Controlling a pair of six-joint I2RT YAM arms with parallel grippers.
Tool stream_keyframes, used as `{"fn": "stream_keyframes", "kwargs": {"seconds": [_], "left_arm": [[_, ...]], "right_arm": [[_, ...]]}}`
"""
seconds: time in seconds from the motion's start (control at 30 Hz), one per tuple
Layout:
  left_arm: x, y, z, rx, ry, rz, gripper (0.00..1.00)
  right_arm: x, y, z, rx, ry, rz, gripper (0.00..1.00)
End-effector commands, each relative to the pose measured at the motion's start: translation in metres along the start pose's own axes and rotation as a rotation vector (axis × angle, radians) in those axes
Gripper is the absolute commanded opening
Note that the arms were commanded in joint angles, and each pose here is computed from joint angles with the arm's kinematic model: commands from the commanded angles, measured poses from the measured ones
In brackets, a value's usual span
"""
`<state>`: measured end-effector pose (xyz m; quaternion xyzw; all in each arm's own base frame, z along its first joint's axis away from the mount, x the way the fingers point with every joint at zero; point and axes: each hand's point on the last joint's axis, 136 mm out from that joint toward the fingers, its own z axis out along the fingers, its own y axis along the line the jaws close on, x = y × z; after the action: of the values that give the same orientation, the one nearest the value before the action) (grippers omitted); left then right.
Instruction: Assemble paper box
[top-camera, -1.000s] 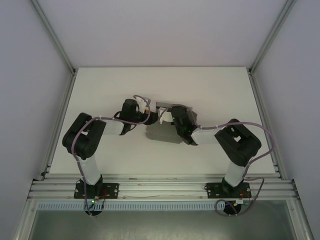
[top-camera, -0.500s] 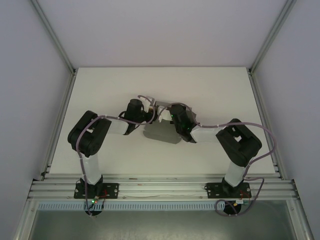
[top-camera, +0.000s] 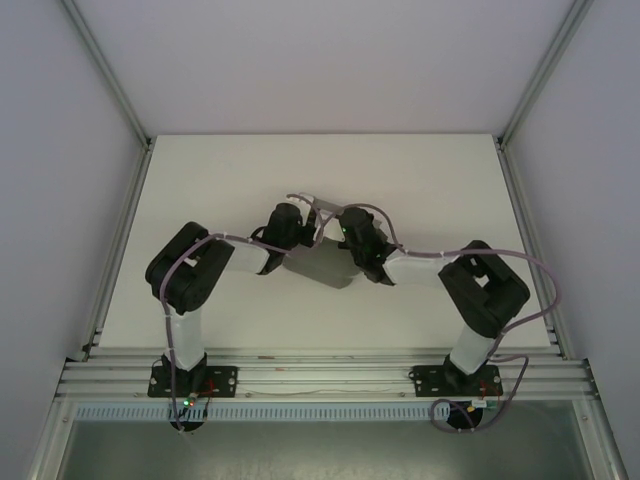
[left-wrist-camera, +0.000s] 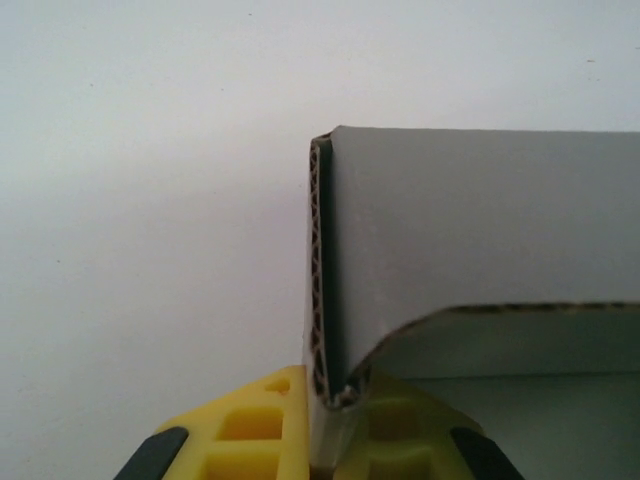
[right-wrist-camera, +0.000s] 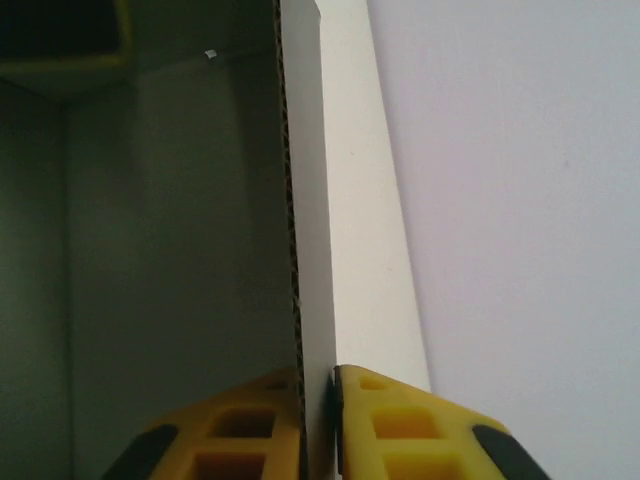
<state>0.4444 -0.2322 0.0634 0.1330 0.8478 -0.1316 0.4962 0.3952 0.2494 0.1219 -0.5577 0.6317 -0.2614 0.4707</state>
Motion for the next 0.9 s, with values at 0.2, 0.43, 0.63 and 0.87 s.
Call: {"fn": "stream_keyframes", "kwargs": {"seconds": [0.2,0.43,0.63,0.87], "left_arm": [[0.004,-0.002,-0.005,-0.004,-0.034,0.036,0.04],[0.005,-0.022,-0.021,0.099,-0.050,0.077,0.04],[0.018,-0.033,-0.028,0.150,-0.046,0.094,0.04],[0.027,-0.040,-0.028,0.172,-0.036,0.087,0.04]], "right_arm": [[-0.016,-0.007,-0.061,-0.190,-0.101,0.325,0.77],[-0.017,-0.036,-0.095,-0.264,-0.210,0.701,0.89],[-0.008,-0.070,-0.070,-0.301,-0.131,1.012,0.95],[-0.014,-0.046,-0.023,-0.420,0.038,1.077,0.91]]}}
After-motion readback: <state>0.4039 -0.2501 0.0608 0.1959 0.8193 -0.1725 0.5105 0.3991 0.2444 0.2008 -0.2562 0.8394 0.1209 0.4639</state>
